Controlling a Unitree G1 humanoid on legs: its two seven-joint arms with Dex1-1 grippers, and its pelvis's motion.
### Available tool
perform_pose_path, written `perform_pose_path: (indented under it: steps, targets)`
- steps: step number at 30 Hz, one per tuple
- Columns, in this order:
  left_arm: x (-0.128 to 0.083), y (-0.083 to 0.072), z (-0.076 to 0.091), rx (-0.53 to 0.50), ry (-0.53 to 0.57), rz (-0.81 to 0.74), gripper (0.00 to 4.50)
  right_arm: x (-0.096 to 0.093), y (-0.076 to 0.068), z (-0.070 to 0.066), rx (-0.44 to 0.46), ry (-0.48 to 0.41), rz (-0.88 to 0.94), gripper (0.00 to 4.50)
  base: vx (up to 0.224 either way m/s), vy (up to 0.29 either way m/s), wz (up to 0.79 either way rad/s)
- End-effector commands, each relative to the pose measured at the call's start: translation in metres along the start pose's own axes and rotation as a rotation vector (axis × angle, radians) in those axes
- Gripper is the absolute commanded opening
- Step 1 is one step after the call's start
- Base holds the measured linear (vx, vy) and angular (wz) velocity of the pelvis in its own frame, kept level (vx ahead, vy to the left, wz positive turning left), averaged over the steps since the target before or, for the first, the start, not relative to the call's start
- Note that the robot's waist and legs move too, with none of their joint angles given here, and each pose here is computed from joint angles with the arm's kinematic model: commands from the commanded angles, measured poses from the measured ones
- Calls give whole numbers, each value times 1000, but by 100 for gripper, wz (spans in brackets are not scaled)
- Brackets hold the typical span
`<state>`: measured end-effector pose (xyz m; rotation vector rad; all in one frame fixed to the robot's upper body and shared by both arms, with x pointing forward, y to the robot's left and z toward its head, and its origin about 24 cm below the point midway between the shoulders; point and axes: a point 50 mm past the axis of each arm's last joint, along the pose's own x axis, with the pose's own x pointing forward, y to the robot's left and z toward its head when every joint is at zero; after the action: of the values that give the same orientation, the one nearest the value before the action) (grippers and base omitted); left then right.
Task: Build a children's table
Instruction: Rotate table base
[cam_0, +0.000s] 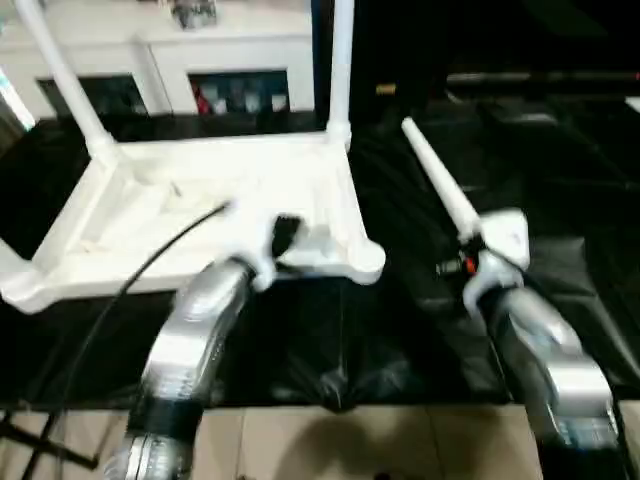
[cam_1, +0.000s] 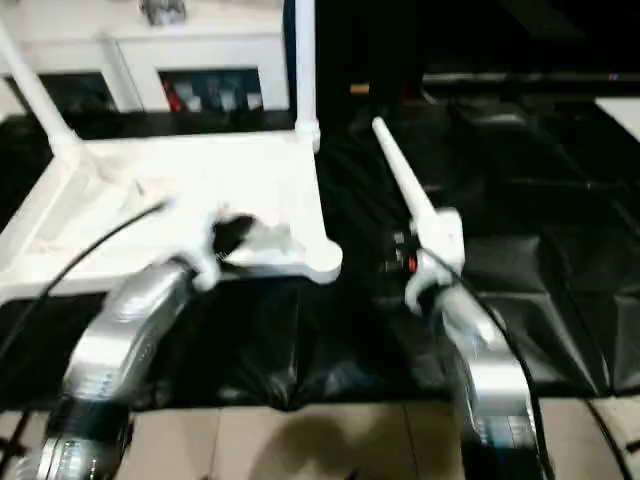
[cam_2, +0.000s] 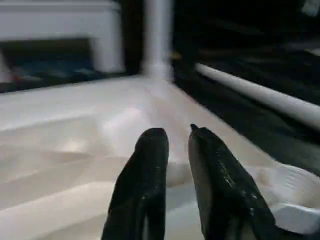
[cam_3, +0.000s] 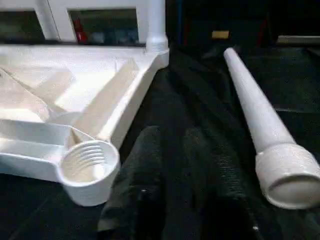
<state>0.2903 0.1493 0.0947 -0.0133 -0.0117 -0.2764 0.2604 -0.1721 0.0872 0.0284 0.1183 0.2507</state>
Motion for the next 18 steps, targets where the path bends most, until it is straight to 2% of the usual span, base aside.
perform_pose_path:
  steps: [1, 3, 4, 5, 7, 9, 11, 15, 17, 18]
  targets:
    - [-5, 7, 6, -4, -23, 60, 127, -3, -1, 5, 18, -24, -14, 109, 0, 0, 0]
    - [-22, 16, -3, -19, 2, 173, 138, -11, -4, -8, 11, 16, -32, 125, 0, 0, 0]
    - [-22, 16, -3, -19, 2, 173, 151, -11, -4, -8, 11, 16, -32, 129, 0, 0, 0]
    - [-32, 24, -8, -30, 3, 259, 151, -11, -3, -9, 18, 20, -36, 129, 0, 0, 0]
    - [-39, 26, -10, -34, 15, 312, 175, -11, -3, -3, 26, 1, -45, 163, 0, 0, 0]
    - [-39, 25, -11, -20, 20, 310, 182, -11, -3, -2, 25, -1, -43, 167, 0, 0, 0]
    - [-38, 25, -15, -15, 48, 339, 201, -10, -7, -2, -2, 3, -59, 202, 0, 0, 0]
    - [-32, 21, -7, -37, -3, 325, 228, -7, -13, 2, -36, -11, -66, 223, 0, 0, 0]
    - [-33, 19, -7, -30, -2, 333, 256, -7, -13, -2, -37, 4, -53, 250, 0, 0, 0]
    - [-32, 16, -7, -38, -1, 325, 256, -6, -14, -3, -41, 7, -52, 250, 0, 0, 0]
